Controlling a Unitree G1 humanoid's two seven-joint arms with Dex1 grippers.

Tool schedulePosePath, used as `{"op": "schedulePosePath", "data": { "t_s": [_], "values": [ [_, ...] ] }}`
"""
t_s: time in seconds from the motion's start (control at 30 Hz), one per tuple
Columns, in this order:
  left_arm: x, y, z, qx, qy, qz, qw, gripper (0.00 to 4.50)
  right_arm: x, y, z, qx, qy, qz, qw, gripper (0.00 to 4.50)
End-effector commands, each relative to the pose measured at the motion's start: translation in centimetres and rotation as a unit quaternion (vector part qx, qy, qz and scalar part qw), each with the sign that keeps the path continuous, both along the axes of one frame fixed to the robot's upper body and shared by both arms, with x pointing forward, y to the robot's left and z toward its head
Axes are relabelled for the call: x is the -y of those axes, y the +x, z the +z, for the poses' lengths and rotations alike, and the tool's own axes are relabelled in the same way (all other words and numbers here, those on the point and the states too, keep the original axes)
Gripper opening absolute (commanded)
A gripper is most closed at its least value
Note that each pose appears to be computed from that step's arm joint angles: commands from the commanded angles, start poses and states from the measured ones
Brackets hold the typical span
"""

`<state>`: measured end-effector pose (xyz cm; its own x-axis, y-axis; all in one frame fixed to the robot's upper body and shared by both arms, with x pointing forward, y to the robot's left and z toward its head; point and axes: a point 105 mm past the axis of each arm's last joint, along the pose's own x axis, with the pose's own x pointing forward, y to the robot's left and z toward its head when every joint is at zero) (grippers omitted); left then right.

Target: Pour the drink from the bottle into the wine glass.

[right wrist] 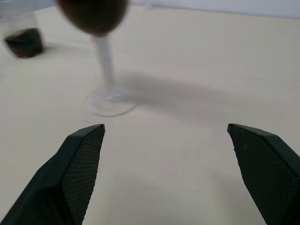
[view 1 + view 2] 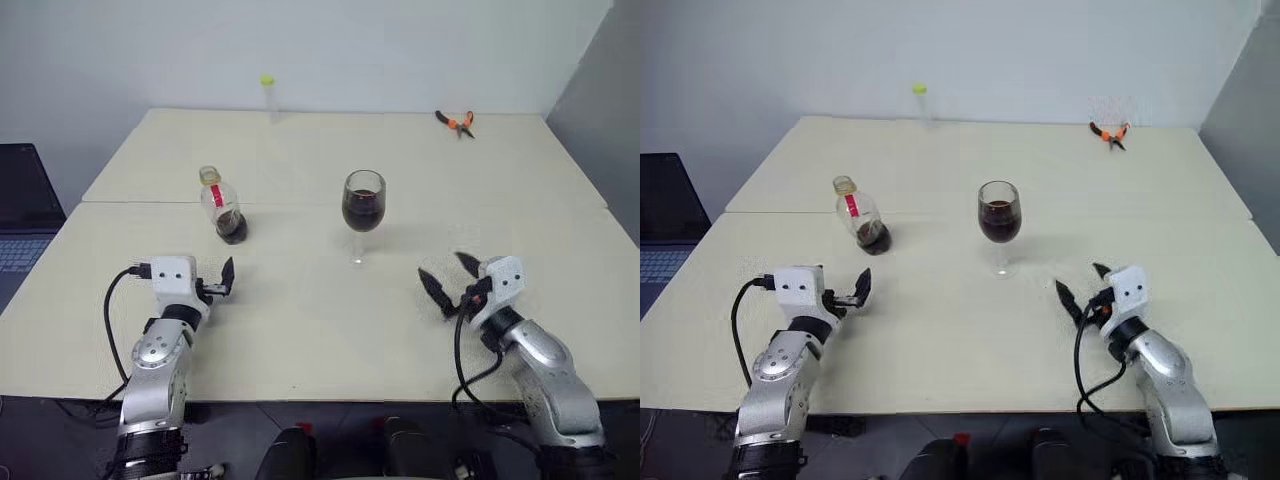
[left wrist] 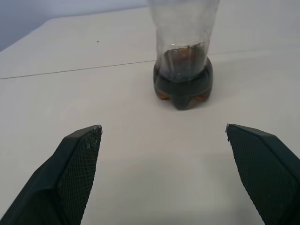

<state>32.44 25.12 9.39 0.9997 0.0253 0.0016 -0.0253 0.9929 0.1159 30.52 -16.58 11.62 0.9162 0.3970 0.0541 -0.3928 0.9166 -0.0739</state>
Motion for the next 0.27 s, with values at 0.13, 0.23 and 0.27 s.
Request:
{"op": "schedulePosePath", "data": {
  "t_s": [0.13,0.23,0.27],
  "values": [
    [0.2,-0.1,2.5,0.054,0.006,-0.002,0.999,4.49,4.3,2.8,2.2,0.091,0.028,-0.125,0.988,4.5],
    [0.0,0.0,2.7,0.063,0.014,-0.002,0.998,4.49,4.2,3.4,2.2,0.096,0.032,-0.125,0.987,4.5],
    [0.0,0.0,2.8,0.068,0.017,-0.004,0.998,4.49,4.2,3.5,2.1,0.096,0.03,-0.123,0.987,4.5]
  ]
}}
